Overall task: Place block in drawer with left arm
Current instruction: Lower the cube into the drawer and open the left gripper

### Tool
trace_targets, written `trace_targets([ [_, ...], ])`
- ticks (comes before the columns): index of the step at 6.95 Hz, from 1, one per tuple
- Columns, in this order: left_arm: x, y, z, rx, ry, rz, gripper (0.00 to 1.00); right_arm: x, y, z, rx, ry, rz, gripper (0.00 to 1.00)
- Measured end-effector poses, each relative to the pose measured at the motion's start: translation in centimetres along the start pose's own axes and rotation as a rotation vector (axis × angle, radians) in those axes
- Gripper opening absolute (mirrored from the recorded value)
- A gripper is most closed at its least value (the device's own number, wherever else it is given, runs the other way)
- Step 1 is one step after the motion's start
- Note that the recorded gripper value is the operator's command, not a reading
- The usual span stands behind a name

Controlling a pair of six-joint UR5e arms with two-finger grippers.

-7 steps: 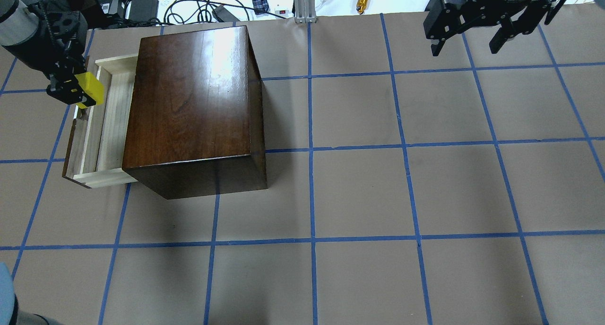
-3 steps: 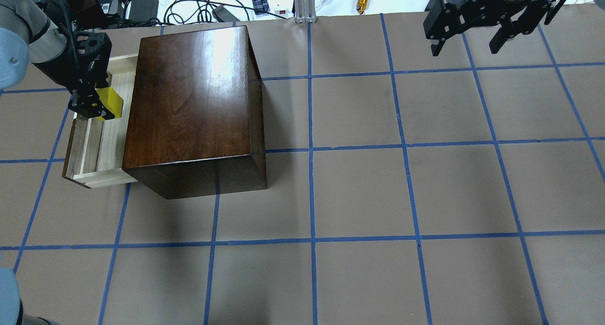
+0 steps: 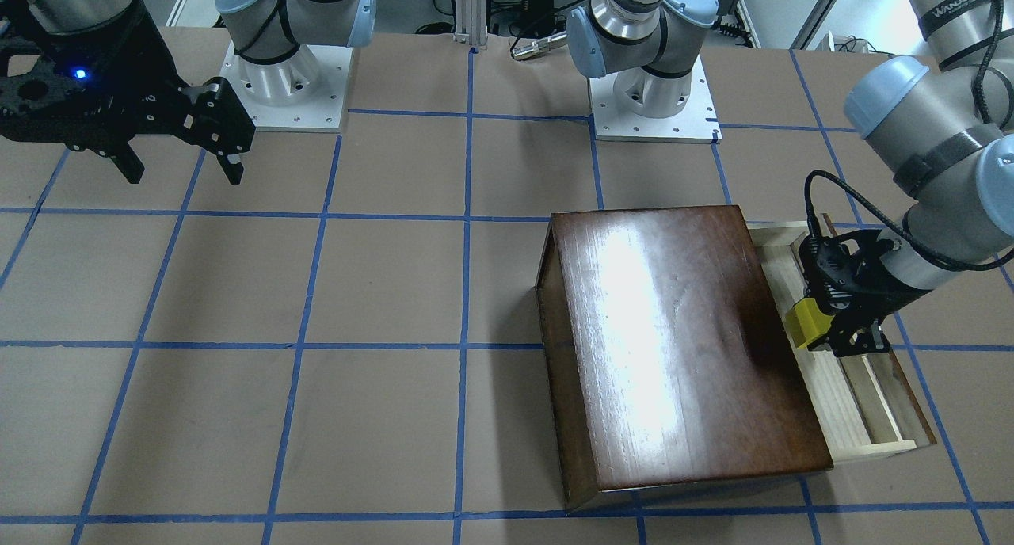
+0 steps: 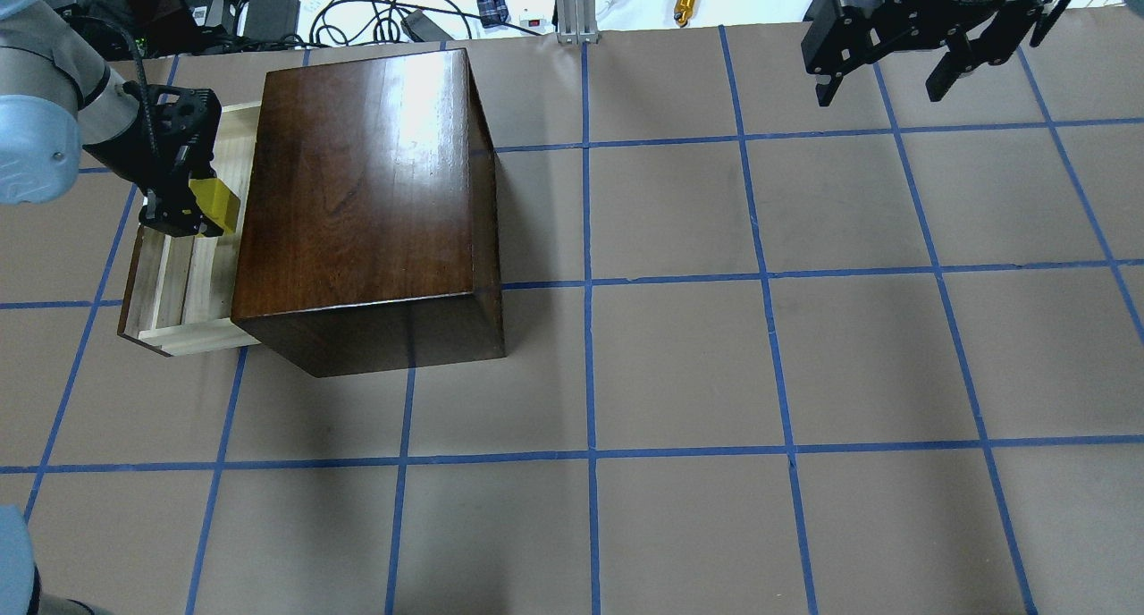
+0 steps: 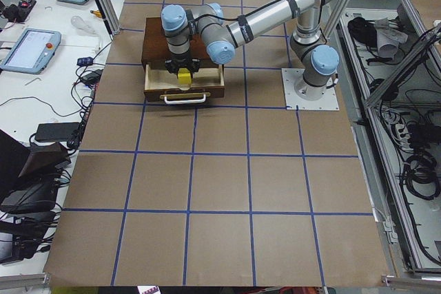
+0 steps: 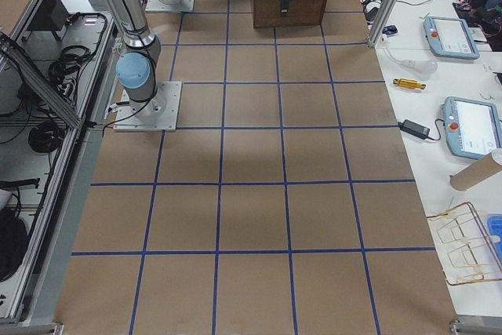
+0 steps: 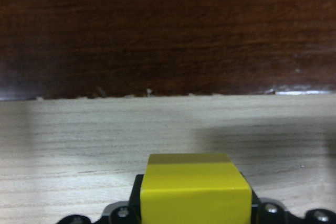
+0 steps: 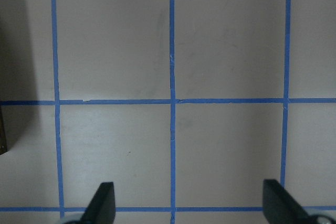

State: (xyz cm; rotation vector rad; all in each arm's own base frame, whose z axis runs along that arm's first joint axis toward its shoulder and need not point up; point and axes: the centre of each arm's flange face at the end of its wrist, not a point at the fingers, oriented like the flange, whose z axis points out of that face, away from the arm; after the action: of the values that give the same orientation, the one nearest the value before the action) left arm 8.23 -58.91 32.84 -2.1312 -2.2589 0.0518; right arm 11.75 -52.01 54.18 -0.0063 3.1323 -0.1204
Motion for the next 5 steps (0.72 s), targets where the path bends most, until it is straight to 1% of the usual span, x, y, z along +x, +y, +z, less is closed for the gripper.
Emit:
trace_targets([
  [1,0.07,0.03,0.17,0.001,0.0,-0.002,0.41,-0.02,0.01,-0.02,0.0,-0.001,0.0,1.0],
  [2,0.13,0.03,0.34,0.003,0.005,-0.012,0.48,-0.04,0.03,-0.03,0.001,-0.001,-0.001,1.0],
  [3,0.23,0.01,0.57,0.006,0.013,-0.018,0.66,-0.04,0.02,-0.03,0.001,-0.001,-0.001,1.0],
  [4,0.31,0.02,0.79,0.008,0.019,-0.021,0.71,-0.03,0.01,-0.02,0.0,-0.001,0.0,1.0],
  [5,0.36,0.08,0.86,0.009,0.021,-0.023,0.86,-0.03,0.02,-0.02,0.0,-0.001,0.0,1.0],
])
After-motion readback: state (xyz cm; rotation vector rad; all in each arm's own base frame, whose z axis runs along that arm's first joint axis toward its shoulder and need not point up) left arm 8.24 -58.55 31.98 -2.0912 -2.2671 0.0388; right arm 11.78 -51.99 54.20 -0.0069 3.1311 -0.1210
